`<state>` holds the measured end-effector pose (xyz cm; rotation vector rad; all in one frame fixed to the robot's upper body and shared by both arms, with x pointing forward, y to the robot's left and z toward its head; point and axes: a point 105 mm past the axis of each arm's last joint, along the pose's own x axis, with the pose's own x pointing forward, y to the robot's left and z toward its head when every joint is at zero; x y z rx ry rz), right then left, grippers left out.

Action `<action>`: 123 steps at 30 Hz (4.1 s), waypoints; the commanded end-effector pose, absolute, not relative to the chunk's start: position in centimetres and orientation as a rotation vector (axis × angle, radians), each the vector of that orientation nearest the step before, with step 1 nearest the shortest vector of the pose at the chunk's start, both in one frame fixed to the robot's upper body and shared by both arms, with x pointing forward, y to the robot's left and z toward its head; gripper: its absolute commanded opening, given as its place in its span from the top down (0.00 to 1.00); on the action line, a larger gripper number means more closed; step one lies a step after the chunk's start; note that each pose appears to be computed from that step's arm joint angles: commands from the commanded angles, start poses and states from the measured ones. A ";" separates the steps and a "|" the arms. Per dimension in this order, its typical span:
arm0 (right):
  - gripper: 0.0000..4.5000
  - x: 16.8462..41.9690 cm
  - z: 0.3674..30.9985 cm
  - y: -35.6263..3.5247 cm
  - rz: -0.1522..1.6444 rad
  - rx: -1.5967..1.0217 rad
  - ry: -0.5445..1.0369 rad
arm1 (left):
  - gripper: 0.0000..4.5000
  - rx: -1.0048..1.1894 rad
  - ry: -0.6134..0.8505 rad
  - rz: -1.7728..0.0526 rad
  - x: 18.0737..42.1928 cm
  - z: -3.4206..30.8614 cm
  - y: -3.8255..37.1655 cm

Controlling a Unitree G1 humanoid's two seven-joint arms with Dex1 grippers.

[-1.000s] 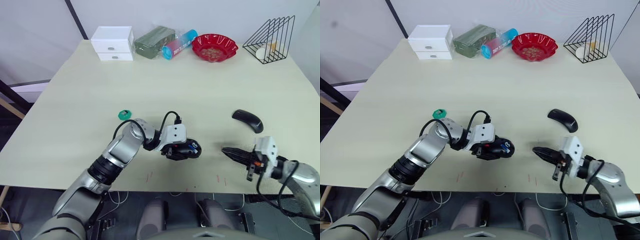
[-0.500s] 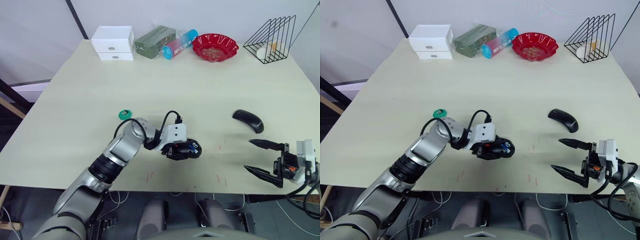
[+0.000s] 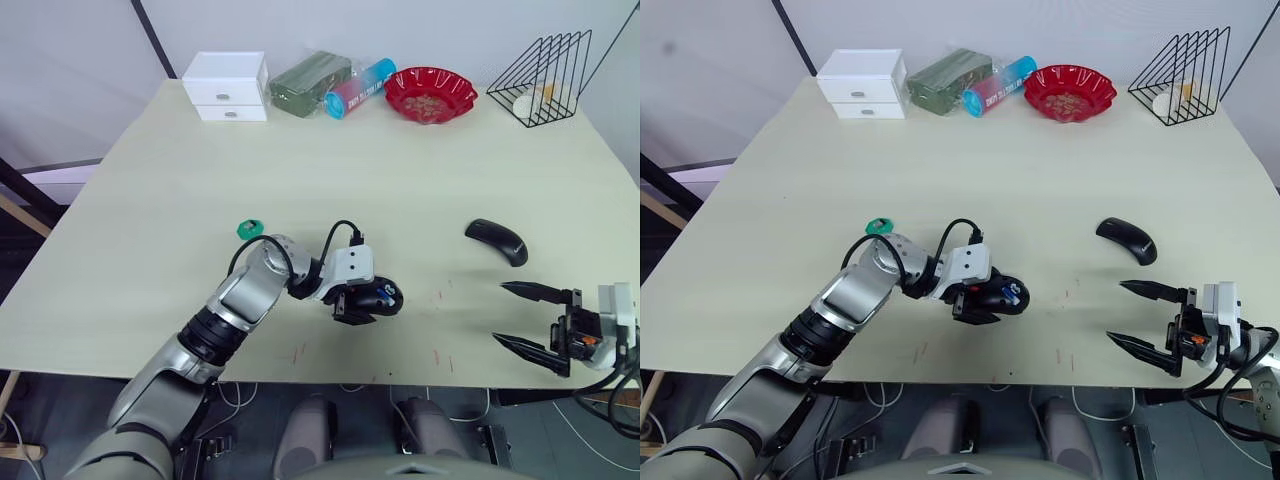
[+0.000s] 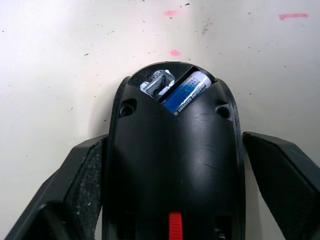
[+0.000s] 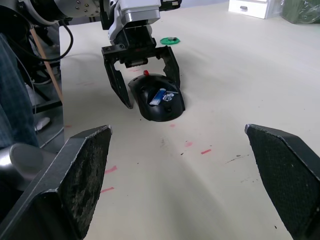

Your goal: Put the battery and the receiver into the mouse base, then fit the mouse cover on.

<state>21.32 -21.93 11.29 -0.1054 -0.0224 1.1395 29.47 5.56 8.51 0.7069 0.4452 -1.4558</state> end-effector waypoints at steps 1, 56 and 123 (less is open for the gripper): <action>0.00 21.2 12.1 -21.9 1.146 -0.131 -0.069 | 0.01 0.696 0.441 -1.436 29.7 8.8 5.9; 0.00 22.2 13.0 -22.6 1.070 -0.125 -0.174 | 0.01 0.248 0.114 -0.827 36.6 16.5 26.6; 0.00 22.5 12.7 -21.5 1.042 -0.127 -0.204 | 0.71 0.277 0.271 -0.723 38.8 12.1 27.5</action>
